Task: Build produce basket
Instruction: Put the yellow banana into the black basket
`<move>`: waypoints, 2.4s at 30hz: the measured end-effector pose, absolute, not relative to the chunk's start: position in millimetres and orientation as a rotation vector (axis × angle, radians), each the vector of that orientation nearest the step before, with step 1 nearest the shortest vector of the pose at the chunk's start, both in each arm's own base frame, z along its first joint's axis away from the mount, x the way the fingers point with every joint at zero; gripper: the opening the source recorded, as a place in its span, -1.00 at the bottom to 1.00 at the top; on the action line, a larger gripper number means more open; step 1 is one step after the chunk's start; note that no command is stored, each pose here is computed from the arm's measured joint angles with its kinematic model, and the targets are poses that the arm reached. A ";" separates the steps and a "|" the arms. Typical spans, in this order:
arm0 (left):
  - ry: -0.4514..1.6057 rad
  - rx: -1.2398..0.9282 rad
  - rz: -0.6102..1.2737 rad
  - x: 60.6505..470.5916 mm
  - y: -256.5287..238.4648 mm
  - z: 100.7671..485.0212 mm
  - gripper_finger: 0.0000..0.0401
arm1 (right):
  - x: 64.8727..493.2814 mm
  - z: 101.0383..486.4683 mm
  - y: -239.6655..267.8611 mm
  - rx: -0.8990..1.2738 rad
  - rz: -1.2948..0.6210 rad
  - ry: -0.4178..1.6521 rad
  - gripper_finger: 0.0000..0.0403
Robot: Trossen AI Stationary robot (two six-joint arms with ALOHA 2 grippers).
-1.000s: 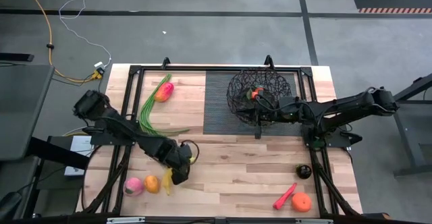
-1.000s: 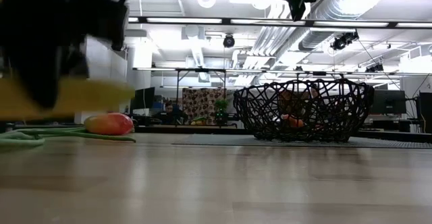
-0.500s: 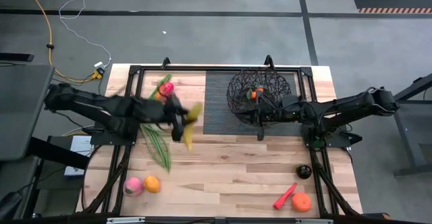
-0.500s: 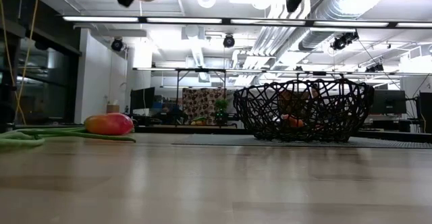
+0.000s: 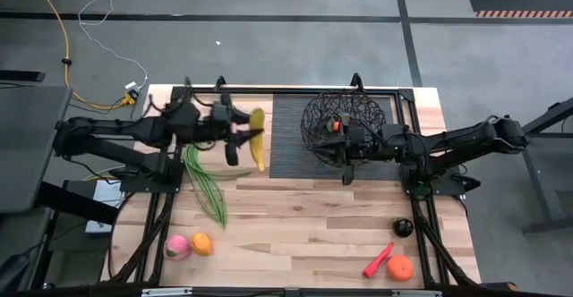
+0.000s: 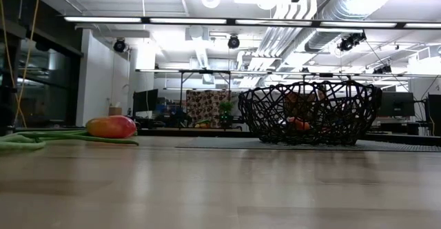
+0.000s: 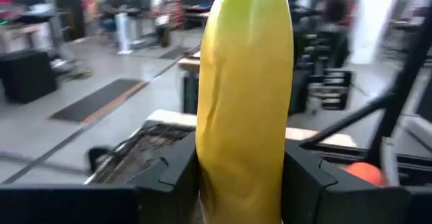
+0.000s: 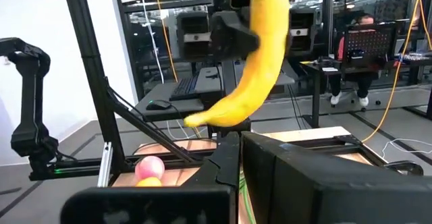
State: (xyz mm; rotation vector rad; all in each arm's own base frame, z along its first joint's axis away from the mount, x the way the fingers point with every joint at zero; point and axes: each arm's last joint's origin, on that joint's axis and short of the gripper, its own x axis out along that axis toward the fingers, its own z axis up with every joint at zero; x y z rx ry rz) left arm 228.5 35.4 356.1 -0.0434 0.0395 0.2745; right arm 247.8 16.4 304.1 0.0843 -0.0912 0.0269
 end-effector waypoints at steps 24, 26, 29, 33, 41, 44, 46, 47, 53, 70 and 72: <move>-0.061 -0.080 0.188 280.1 52.3 334.3 -0.29 | 247.9 303.3 16.2 0.084 0.022 -0.083 -1.00; -0.062 -0.081 0.188 280.2 52.3 334.4 -0.29 | 247.9 303.3 16.3 0.088 0.022 -0.083 -1.00; -0.061 -0.081 0.184 280.2 51.9 334.4 -0.29 | 248.0 302.5 16.2 0.123 0.020 -0.074 -1.00; -0.061 -0.081 0.184 280.2 51.9 334.4 -0.29 | 248.3 299.8 14.5 0.214 -0.017 -0.051 -0.94; -0.061 -0.081 0.184 280.2 51.9 334.4 -0.29 | 248.9 297.2 3.3 0.376 -0.074 -0.038 -0.29; -0.062 -0.081 0.184 280.2 51.9 334.4 -0.29 | 253.4 301.7 1.4 0.410 -0.083 -0.032 0.05; -0.062 -0.081 0.184 280.2 51.9 334.4 -0.29 | 259.6 306.5 0.3 0.435 -0.088 -0.028 0.26; -0.062 -0.080 0.184 280.2 51.9 334.4 -0.29 | 264.6 309.0 0.3 0.437 -0.088 -0.020 0.36; -0.061 -0.078 0.184 280.2 51.9 334.4 -0.29 | 295.5 312.4 1.7 0.390 -0.077 0.085 0.66; -0.065 -0.070 0.184 280.2 51.9 334.8 -0.29 | 348.2 312.0 3.7 0.401 -0.016 0.018 0.64; -0.066 -0.070 0.184 280.2 51.9 335.0 -0.29 | 350.0 309.1 3.7 0.400 -0.018 0.027 0.61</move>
